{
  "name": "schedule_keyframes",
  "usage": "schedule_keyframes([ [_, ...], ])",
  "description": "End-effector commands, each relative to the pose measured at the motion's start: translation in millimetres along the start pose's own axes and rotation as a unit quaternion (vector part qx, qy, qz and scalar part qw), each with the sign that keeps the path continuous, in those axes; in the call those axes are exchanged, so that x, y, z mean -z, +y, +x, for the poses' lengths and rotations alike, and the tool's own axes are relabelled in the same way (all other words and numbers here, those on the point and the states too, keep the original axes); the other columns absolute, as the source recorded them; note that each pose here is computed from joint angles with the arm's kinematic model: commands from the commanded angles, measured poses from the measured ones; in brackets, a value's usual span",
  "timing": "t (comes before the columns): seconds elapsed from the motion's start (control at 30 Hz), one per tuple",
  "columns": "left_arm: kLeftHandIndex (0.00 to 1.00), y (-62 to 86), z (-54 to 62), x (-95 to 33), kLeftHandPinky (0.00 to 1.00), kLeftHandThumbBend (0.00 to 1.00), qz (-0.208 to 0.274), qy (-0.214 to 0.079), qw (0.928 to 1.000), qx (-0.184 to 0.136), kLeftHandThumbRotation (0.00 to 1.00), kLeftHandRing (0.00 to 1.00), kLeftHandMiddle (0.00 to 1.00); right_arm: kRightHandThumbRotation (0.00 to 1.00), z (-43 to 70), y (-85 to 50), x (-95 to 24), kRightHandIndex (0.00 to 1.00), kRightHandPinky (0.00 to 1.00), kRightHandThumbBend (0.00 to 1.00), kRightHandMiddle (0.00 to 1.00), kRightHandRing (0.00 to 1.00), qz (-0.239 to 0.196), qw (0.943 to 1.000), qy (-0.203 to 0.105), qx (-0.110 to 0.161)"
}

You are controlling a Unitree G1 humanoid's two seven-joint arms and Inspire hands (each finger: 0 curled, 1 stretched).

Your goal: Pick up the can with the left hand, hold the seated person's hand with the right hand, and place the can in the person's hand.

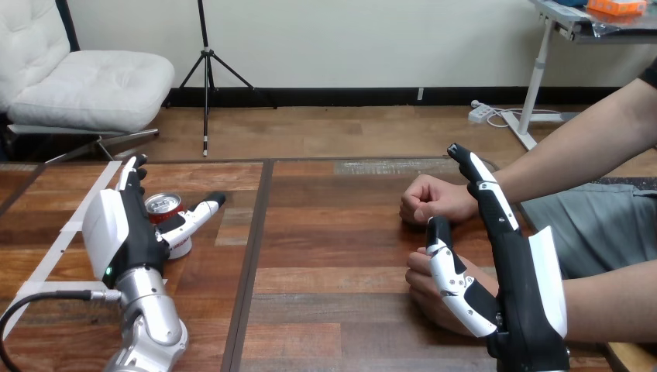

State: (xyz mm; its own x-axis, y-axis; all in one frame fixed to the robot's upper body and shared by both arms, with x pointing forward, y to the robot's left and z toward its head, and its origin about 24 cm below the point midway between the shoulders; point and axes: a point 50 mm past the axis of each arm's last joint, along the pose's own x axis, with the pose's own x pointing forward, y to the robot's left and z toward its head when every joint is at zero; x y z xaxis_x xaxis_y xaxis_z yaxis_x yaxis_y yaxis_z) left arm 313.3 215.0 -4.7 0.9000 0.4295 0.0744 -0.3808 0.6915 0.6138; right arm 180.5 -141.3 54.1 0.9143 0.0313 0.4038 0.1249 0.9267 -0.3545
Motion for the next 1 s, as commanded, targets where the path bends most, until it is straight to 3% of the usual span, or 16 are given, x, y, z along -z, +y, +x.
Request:
schedule_keyframes([
  [0.0,0.88,2.3,19.2,-30.2,0.71,0.89,0.008,-0.048,0.9988,-0.005,0.41,0.81,0.86,0.46,13.6,-6.1,-14.1,0.91,0.93,0.12,0.94,0.95,0.01,0.9988,-0.043,0.02],
  [0.97,0.91,-2.4,20.4,-29.9,0.75,0.92,0.046,-0.039,0.9981,0.007,0.47,0.85,0.9,0.44,9.8,-10.5,-13.2,0.91,0.95,0.12,0.95,0.96,0.007,0.9991,-0.04,0.013],
])
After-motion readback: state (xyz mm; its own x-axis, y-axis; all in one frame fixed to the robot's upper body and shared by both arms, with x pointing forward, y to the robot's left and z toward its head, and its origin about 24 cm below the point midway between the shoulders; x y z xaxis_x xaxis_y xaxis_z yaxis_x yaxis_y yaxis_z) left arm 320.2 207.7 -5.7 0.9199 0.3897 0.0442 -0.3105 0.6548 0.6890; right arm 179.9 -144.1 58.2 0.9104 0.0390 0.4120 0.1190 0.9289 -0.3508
